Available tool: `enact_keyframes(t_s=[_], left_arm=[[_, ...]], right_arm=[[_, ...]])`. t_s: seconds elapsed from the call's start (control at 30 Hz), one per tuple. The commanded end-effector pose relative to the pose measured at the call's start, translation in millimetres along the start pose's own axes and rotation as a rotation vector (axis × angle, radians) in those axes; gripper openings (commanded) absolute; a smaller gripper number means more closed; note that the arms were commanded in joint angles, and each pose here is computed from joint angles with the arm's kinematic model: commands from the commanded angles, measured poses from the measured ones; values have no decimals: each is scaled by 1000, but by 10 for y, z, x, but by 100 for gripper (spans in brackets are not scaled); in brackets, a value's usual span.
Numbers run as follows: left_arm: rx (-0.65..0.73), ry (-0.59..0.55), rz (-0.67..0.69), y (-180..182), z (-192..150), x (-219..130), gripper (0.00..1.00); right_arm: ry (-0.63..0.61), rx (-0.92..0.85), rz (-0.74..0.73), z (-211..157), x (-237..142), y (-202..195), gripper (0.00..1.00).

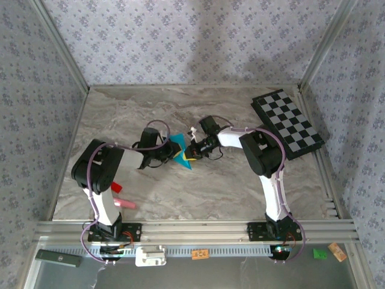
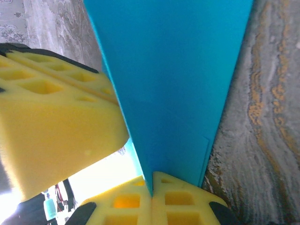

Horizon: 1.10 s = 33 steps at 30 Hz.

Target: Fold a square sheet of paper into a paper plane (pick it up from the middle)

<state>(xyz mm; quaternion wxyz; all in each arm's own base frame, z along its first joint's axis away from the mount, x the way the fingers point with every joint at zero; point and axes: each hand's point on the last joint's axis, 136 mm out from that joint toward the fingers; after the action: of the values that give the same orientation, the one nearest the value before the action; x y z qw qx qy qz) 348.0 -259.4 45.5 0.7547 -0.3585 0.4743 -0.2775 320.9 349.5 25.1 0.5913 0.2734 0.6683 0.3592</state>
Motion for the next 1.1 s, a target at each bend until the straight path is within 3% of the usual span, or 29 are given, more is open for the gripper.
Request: enact_keyframes(t_s=[0.0,0.73,1.07], left_arm=[[23,-13,-38,-94,102,52,9],[-30,0,28,91,100,146,9],[-40,7,40,108,107,164,9]], right_arm=[[33,64,-44,-98,61,-220,4],[27,41,-52,-94,-99,-126,18],[24,29,-79,-163,-194,-101,19]])
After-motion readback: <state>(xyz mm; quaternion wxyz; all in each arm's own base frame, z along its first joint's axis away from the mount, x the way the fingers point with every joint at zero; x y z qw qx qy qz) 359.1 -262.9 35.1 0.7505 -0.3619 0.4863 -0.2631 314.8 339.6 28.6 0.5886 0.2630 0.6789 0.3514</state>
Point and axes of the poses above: each hand's point on the last joint's axis, 136 mm out from that joint toward the fingers, its own x axis out along the fingers, its own y axis along the line the jaws close on, z = x × y, and after that the axes turned 14 degrees about x, right-handed
